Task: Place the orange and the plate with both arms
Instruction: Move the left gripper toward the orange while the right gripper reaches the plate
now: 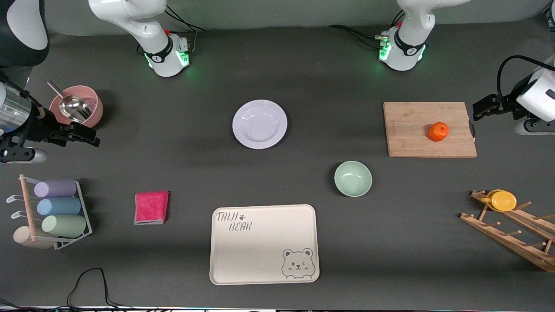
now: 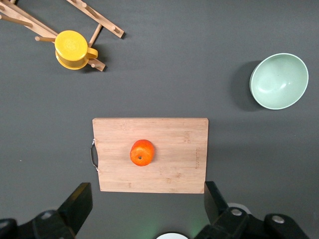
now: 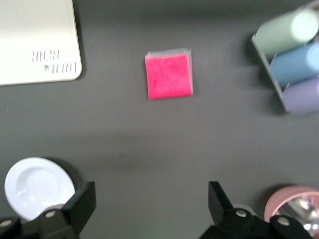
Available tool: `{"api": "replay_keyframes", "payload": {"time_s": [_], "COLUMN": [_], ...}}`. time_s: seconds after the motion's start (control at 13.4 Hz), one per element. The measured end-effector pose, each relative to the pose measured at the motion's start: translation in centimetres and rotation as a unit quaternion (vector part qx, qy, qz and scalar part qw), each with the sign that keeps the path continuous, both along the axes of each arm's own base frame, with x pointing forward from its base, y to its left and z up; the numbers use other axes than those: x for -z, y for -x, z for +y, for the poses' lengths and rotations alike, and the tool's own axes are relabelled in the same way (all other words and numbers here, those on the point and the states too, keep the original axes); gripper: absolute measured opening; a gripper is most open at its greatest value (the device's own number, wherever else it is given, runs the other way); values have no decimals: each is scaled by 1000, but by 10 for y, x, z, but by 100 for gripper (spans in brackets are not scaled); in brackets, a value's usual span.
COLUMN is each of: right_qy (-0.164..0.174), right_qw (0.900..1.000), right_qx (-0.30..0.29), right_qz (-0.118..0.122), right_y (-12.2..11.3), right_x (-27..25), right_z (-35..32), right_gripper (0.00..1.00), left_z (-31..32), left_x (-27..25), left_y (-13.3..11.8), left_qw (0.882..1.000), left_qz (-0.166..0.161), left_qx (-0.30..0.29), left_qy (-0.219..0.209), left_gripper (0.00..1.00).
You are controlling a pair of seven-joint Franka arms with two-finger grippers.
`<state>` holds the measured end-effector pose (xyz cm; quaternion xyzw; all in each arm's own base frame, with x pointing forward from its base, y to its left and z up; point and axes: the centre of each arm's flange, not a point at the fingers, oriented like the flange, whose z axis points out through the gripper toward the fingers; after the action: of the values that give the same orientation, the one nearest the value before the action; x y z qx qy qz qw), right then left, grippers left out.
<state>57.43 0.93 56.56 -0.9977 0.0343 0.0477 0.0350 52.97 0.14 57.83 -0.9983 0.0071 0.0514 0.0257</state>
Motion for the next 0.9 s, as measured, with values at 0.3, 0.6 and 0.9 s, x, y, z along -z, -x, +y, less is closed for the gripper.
{"api": "replay_keyframes", "payload": {"time_s": [0.3, 0.6, 0.9], "right_qy": [-81, -112, -179], "right_qw": [996, 991, 979], "right_qx": [26, 50, 86], "right_qz": [41, 52, 46], "right_y": [-11, -21, -25], "right_x": [36, 61, 84], "right_z": [2, -7, -5], "right_gripper": [100, 100, 100], "left_z": [16, 48, 55], "left_x": [6, 33, 114], "left_y": [6, 47, 106], "left_qw": [1000, 999, 999], "left_qz": [25, 43, 26], "left_qx": [-15, -30, -34], "left_qy": [0, 6, 8], "left_gripper": [100, 100, 100]}}
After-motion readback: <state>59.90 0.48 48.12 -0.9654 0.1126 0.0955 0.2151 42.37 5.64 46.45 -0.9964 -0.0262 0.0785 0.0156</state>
